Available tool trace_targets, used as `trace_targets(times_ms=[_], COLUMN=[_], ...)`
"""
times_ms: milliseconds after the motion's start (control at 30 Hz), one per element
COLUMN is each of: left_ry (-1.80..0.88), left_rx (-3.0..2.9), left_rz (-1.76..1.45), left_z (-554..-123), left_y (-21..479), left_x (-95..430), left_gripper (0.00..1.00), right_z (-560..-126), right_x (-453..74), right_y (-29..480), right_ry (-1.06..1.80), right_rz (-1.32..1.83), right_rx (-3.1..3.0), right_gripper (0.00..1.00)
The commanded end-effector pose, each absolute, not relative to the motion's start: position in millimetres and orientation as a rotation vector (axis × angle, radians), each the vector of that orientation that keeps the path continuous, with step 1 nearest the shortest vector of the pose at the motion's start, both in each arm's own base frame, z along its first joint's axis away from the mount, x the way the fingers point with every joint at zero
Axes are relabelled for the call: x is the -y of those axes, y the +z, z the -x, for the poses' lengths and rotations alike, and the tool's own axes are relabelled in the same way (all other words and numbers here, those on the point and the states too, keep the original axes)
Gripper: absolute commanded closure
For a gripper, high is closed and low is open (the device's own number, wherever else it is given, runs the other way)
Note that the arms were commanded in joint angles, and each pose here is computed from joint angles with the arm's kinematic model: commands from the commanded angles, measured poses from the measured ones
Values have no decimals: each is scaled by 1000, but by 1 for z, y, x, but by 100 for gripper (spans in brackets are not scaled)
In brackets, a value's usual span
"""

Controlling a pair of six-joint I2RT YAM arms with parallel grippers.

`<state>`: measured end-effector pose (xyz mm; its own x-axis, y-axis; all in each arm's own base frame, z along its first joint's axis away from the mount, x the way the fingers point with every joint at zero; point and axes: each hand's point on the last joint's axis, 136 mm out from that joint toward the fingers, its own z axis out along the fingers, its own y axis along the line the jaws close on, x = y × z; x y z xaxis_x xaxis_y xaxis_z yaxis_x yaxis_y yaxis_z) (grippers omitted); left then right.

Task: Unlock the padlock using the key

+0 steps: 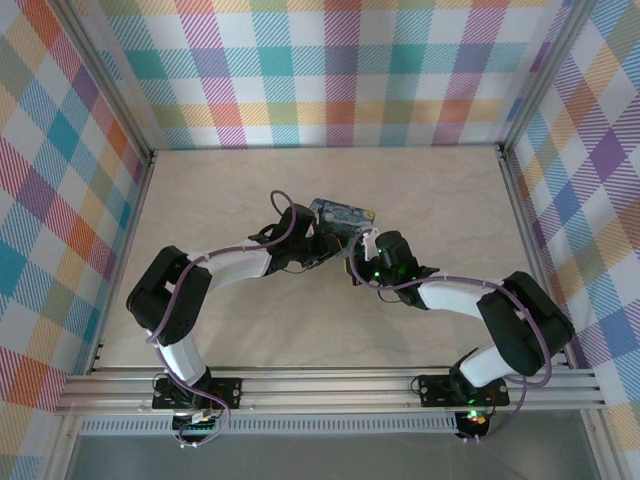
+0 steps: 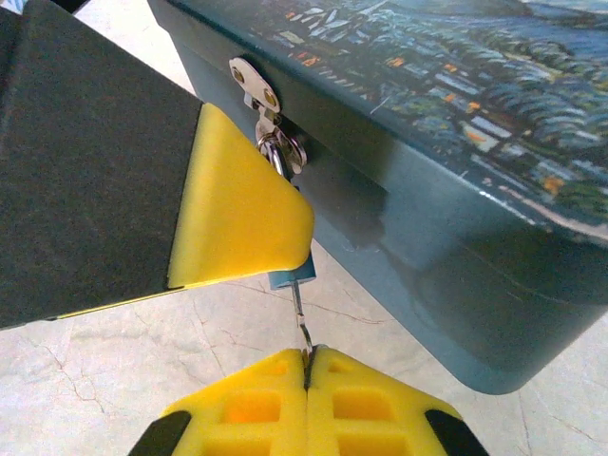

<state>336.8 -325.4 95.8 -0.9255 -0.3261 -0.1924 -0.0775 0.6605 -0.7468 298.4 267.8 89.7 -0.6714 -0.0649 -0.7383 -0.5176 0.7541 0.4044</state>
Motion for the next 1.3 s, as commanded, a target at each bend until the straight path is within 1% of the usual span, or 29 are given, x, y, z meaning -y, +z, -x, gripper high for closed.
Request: trace_targets(times_ms=[0,100,233,533,700,867,1067,1267], left_ry=[-1153,-1153,-1152,-1198,-1204,-1209,-1214,-1224], left_rx=[-2647,-2644,-2643,-2641,-2636,-2629,-2606,-2607], left_rz=[261,261,262,274,272,286,315,325], left_z=[-316,-316,-315,-314,-313,-315,-319,-318], left_y=[83,84,85,90,93,94,95,94], left_x=[342,342,342,346,346,347,347,348], left_gripper=[87,87,86,87,87,87,87,87], right_z=[-299,-297,-298,-297,-304,-299,-293,-295], right_x=[-318,-323,-326,-316,-307,-315,-324,-323], right_y=[186,178,183,177,173,177,173,195], right_ry=[1005,1011,1023,937,905,974,1062,1102], right_rz=[566,573,573,608,601,627,589,535], right_rx=[-1850,-1866,-1826,-1798,-1808,-1805,-1816,-1758], right_gripper=[100,100,100,100,100,100,100,100])
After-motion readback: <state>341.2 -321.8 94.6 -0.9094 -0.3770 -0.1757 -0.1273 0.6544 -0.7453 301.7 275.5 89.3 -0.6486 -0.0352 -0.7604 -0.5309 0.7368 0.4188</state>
